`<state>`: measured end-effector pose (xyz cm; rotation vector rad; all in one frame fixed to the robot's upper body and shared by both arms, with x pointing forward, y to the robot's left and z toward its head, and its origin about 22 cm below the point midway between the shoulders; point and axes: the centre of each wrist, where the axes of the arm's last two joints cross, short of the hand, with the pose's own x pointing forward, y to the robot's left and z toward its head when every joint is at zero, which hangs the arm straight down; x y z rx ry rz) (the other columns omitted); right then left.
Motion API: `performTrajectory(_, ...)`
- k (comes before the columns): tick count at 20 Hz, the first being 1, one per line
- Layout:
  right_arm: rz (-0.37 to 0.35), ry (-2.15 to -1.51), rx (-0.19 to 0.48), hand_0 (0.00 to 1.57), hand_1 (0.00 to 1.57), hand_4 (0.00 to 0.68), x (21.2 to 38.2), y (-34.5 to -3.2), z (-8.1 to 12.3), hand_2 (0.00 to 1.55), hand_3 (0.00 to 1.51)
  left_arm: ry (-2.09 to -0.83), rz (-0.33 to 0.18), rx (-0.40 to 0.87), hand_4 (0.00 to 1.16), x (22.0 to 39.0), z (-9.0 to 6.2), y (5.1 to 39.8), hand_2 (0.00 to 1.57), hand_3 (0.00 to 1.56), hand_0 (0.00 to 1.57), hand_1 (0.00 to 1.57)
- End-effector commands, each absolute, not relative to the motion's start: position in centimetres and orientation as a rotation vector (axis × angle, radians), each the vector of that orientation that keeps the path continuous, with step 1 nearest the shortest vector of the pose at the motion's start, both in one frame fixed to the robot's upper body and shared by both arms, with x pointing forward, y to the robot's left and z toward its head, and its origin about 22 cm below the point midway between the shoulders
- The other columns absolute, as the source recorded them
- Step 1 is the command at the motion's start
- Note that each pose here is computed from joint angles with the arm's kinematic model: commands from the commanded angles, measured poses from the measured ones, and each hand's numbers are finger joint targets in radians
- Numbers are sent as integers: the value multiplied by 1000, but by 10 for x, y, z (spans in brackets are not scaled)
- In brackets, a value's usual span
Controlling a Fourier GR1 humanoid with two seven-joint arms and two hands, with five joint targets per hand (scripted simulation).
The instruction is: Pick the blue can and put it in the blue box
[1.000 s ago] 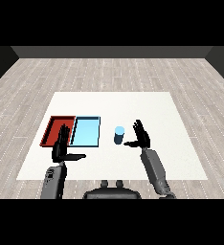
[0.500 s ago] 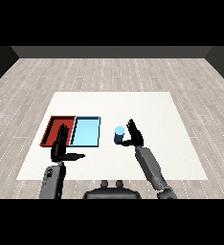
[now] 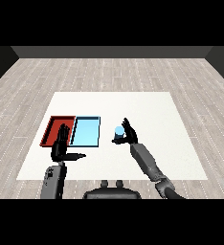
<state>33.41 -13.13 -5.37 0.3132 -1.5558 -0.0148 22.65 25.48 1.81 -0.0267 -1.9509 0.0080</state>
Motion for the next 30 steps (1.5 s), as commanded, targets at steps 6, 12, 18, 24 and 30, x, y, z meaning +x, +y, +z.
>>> performTrajectory(6,13,-1509,303,0,0,0,343,-106,-56,0,0,-1936,17,-34,0,229,27,246,0,0,0,0)
performTrajectory(12,35,-1518,301,0,0,0,353,-97,-45,0,0,-1951,28,-47,0,226,18,275,0,0,0,0)
performTrajectory(18,31,-1489,308,0,0,0,350,-109,-65,0,0,-1960,45,-26,0,212,31,259,0,0,0,0)
performTrajectory(24,-21,-1430,232,0,0,0,345,-98,-64,0,0,-1944,58,-47,0,219,15,263,0,0,0,0)
performTrajectory(30,200,-1408,-106,1514,1514,542,354,-95,-60,1546,1510,-1947,60,-24,0,226,25,255,0,0,0,0)
